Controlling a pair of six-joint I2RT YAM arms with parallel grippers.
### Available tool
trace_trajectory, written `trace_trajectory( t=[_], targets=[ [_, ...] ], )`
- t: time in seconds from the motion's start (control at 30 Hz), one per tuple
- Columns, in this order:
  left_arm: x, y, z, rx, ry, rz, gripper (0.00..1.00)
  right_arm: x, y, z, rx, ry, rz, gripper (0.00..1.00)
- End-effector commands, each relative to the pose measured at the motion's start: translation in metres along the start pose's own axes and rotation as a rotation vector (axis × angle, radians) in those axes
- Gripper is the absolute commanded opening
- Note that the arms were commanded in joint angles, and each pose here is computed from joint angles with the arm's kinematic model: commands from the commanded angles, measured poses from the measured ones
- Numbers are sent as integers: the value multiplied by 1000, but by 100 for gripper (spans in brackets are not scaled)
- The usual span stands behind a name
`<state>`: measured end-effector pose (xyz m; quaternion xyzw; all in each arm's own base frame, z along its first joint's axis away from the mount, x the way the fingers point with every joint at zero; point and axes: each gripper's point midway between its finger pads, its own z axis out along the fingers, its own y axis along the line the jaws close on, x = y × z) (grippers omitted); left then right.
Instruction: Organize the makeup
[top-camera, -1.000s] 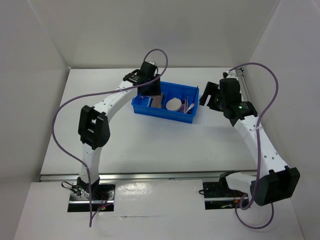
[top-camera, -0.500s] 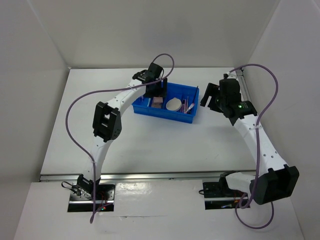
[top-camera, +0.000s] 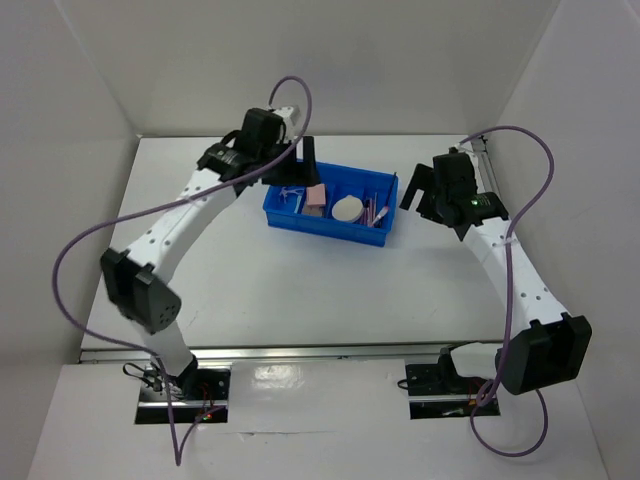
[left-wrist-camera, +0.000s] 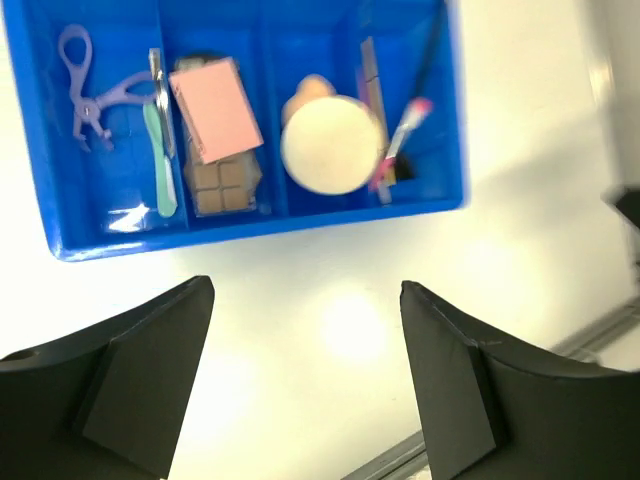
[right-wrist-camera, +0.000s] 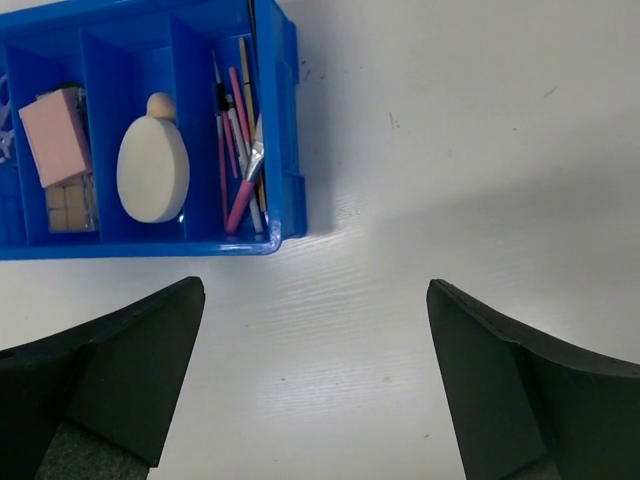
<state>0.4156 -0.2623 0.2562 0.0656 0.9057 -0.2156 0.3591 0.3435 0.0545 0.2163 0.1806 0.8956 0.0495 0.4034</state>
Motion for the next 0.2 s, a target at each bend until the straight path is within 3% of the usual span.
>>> trace_trajectory(
  t=[0.0, 0.17],
  targets=[
    [1, -12, -43, 77, -71, 33, 89, -20, -10, -18, 51, -53, 42, 100],
    [15, 5, -83, 9, -114, 30, 89, -14, -11, -32, 12, -64, 37, 100]
  ],
)
